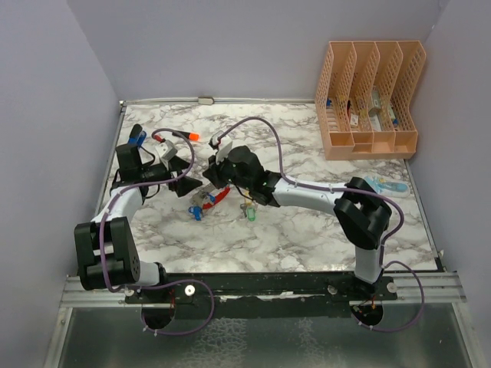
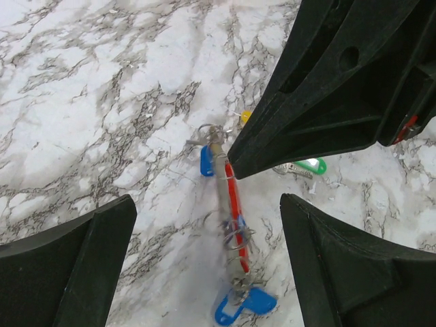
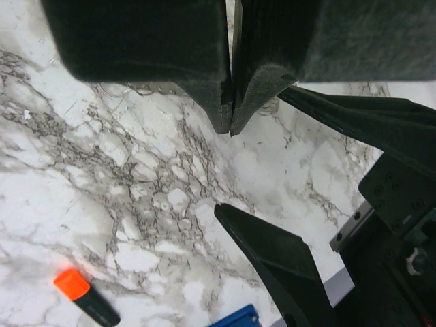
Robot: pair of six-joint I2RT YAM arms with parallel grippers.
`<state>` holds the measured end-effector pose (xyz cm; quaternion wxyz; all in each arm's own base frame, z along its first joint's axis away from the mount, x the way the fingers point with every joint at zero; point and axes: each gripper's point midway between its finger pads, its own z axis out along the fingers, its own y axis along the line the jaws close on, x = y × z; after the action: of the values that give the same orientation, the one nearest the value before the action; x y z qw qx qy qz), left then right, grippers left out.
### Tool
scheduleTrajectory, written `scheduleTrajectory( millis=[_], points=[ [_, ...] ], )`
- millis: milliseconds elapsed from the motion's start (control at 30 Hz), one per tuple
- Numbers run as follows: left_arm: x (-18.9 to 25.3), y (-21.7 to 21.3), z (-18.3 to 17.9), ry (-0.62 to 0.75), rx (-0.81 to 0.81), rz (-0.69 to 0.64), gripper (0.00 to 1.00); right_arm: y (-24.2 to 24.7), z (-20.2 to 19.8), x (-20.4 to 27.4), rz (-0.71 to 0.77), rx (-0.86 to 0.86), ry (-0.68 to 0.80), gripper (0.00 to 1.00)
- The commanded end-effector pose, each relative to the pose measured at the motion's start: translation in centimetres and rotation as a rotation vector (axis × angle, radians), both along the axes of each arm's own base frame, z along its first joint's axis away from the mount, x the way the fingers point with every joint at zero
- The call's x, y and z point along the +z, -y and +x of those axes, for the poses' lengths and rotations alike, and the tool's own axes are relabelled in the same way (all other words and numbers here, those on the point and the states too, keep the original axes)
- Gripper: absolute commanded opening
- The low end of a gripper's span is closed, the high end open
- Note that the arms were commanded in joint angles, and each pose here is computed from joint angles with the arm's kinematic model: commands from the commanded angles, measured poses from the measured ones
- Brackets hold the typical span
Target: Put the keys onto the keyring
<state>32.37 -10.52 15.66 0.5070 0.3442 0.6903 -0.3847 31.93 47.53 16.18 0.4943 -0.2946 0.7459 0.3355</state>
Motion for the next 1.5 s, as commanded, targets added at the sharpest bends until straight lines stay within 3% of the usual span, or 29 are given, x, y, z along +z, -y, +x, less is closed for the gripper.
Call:
scheduleTrajectory(
  millis=[0, 167, 300, 333, 433, 500, 667, 800, 833, 867, 900, 933, 967, 1000, 1167, 1267, 1467],
  points=[
    [2.0, 0.9, -0.4, 0.035, -0.058, -0.017, 0.90, 0.4, 1.2, 5.0, 0.044, -0.035, 0.091, 0.01],
    [1.5, 0.7, -0.3, 0.026, -0.038, 0.011, 0.90, 0.8, 1.5, 4.0, -0.009, -0.048, 0.077, 0.01],
    [2.5, -2.1, 0.9, 0.042, 0.053, 0.028, 0.90, 2.4, 1.8, 1.4, -0.058, -0.052, 0.012, 0.01],
    [2.9, -3.1, 1.3, 0.050, 0.085, 0.028, 0.90, 2.9, 2.0, 1.0, -0.059, -0.043, -0.008, 0.08],
    [4.3, -6.7, 2.3, 0.072, 0.187, 0.026, 0.90, 3.4, 2.3, 0.2, -0.089, 0.012, -0.028, 0.53],
    [5.3, -8.3, 2.4, 0.085, 0.221, 0.013, 0.90, 3.0, 2.6, -0.7, -0.125, 0.074, -0.029, 0.62],
    [6.1, -9.0, 2.3, 0.086, 0.255, 0.044, 0.90, 0.8, 5.4, -1.5, -0.170, 0.168, -0.004, 0.50],
    [6.6, -9.8, 2.4, 0.080, 0.313, 0.084, 0.90, -0.7, 6.7, 2.8, -0.161, 0.250, 0.131, 0.21],
    [7.0, -9.9, 2.5, 0.085, 0.324, 0.092, 0.90, -0.9, 7.1, 5.2, -0.120, 0.243, 0.212, 0.20],
    [7.5, -10.1, 2.6, 0.094, 0.336, 0.100, 0.90, -0.6, 7.4, 7.1, -0.086, 0.215, 0.271, 0.26],
    [8.1, -10.2, 2.7, 0.107, 0.348, 0.104, 0.90, -0.1, 7.8, 8.6, -0.056, 0.169, 0.317, 0.42],
    [8.8, -10.3, 2.9, 0.118, 0.365, 0.105, 0.90, 0.5, 8.2, 9.6, -0.031, 0.121, 0.348, 0.78],
    [9.4, -10.6, 3.1, 0.126, 0.385, 0.104, 0.90, 1.0, 8.7, 10.2, -0.019, 0.082, 0.358, 0.98],
    [9.9, -10.6, 3.1, 0.128, 0.400, 0.096, 0.90, 1.1, 9.2, 9.9, -0.031, 0.064, 0.330, 1.00],
    [11.8, -10.6, 3.1, 0.148, 0.434, 0.063, 0.90, 0.0, 9.8, 4.9, -0.190, 0.155, 0.106, 0.96],
    [11.9, -10.4, 3.0, 0.142, 0.440, 0.045, 0.90, -0.1, 8.3, 0.6, -0.204, 0.160, -0.096, 0.77],
    [11.1, -10.3, 2.8, 0.132, 0.442, 0.041, 0.90, -0.2, 5.7, -4.5, -0.186, 0.154, -0.347, 0.64]
  ],
)
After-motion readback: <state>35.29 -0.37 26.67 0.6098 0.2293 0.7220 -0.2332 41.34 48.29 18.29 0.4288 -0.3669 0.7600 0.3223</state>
